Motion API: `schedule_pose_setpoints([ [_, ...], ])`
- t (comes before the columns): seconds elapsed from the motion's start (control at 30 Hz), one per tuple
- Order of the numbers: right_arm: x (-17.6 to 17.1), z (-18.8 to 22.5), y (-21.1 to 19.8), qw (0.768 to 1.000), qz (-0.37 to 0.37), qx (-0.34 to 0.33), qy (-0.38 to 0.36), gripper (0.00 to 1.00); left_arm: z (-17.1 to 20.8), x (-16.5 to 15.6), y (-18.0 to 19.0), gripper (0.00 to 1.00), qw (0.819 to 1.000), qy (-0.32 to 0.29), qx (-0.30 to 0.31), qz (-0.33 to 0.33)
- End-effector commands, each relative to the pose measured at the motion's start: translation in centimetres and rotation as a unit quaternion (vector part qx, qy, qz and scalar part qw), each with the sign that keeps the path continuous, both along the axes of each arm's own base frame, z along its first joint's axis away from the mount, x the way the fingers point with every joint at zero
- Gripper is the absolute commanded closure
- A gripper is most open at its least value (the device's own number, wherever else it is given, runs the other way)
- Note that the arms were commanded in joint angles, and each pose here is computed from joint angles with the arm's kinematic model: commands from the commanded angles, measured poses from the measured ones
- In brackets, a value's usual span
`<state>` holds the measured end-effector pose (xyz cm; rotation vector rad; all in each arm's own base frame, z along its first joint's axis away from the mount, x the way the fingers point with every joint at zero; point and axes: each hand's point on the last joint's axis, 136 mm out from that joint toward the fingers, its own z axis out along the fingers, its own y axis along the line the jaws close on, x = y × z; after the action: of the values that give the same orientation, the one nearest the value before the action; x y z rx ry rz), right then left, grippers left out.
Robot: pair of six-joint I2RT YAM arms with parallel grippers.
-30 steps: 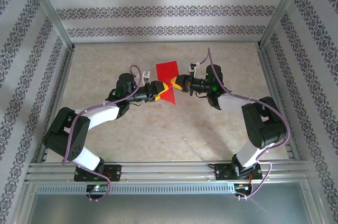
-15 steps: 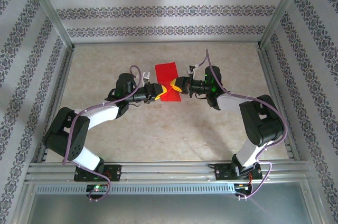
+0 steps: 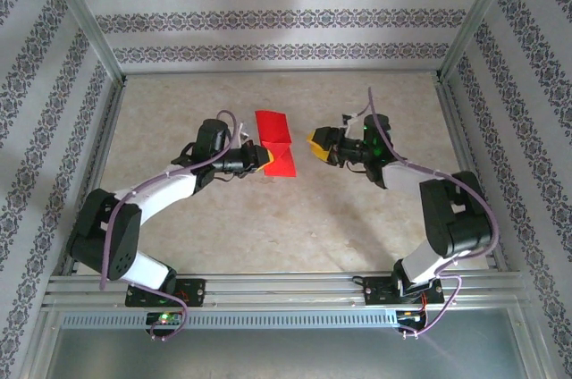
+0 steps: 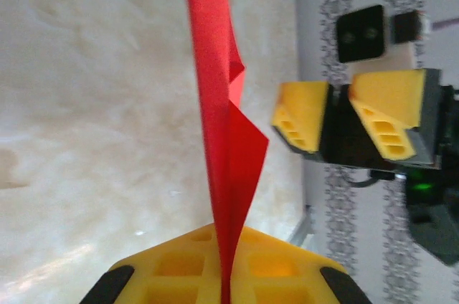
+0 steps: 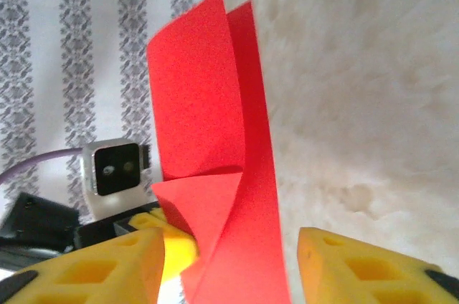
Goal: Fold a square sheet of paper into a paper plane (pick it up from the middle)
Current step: Turn over the paper at the center of the table.
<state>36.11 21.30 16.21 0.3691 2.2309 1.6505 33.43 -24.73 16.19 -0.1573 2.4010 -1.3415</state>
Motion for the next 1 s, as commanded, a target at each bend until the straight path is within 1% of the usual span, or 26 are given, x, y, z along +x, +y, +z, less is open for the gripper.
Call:
schedule_pose_setpoints([
  [0.0,-0.3,-1.6,-3.1,0.994,-0.043,-0.098,-0.018,0.42,-1.8,-1.6,4.9,0.91,0.979,-0.007,0.203,-0.014],
  [0.07,-0.6,-2.0,-4.5,0.986,-0.059,-0.153,-0.024,0.38,-2.3,-1.9,7.7,0.91,0.951,-0.001,0.308,-0.014],
  [0.1,-0.8,-2.1,-5.2,0.981,-0.068,-0.180,-0.026,0.35,-2.3,-1.9,9.1,0.91,0.932,0.004,0.363,-0.012],
  [0.17,-0.9,-2.3,-7.0,0.967,-0.096,-0.235,-0.030,0.28,-2.2,-2.0,11.3,0.91,0.891,0.011,0.455,-0.015],
  [0.23,-1.2,-2.2,-8.8,0.950,-0.124,-0.283,-0.035,0.21,-1.9,-1.9,13.1,0.91,0.842,0.019,0.538,-0.018],
  [0.27,-1.3,-2.0,-9.4,0.944,-0.135,-0.298,-0.039,0.18,-1.8,-1.8,13.6,0.91,0.823,0.022,0.568,-0.021],
  [0.33,-1.7,-1.7,-10.6,0.932,-0.156,-0.323,-0.046,0.13,-1.6,-1.6,14.2,0.91,0.777,0.024,0.628,-0.028],
  [0.43,-2.1,-1.6,-11.5,0.922,-0.174,-0.342,-0.050,0.11,-1.9,-1.0,14.2,0.91,0.722,0.029,0.691,-0.035],
  [0.53,-2.5,-1.7,-11.9,0.919,-0.182,-0.348,-0.046,0.11,-2.9,-0.3,13.2,0.91,0.692,0.036,0.720,-0.037],
  [0.6,-2.6,-2.0,-12.0,0.918,-0.185,-0.349,-0.041,0.11,-4.2,0.0,12.2,0.91,0.685,0.044,0.726,-0.038],
  [0.63,-2.7,-2.1,-12.1,0.918,-0.186,-0.349,-0.039,0.11,-5.1,0.0,11.3,0.92,0.687,0.051,0.724,-0.040],
  [0.7,-2.7,-2.2,-12.1,0.918,-0.187,-0.348,-0.035,0.11,-6.8,0.1,9.3,0.89,0.697,0.057,0.714,-0.047],
  [0.83,-2.8,-2.9,-12.1,0.920,-0.189,-0.344,-0.022,0.11,-9.7,0.1,5.8,0.86,0.720,0.073,0.687,-0.059],
  [0.87,-2.9,-3.1,-12.1,0.920,-0.189,-0.343,-0.018,0.12,-10.2,0.0,4.9,0.85,0.729,0.077,0.677,-0.061],
  [0.9,-2.9,-3.2,-12.0,0.921,-0.188,-0.342,-0.016,0.12,-10.5,0.0,4.4,0.83,0.737,0.079,0.668,-0.064],
  [0.97,-2.8,-3.5,-12.0,0.922,-0.188,-0.339,-0.011,0.12,-10.9,0.0,3.1,0.75,0.760,0.083,0.641,-0.068],
])
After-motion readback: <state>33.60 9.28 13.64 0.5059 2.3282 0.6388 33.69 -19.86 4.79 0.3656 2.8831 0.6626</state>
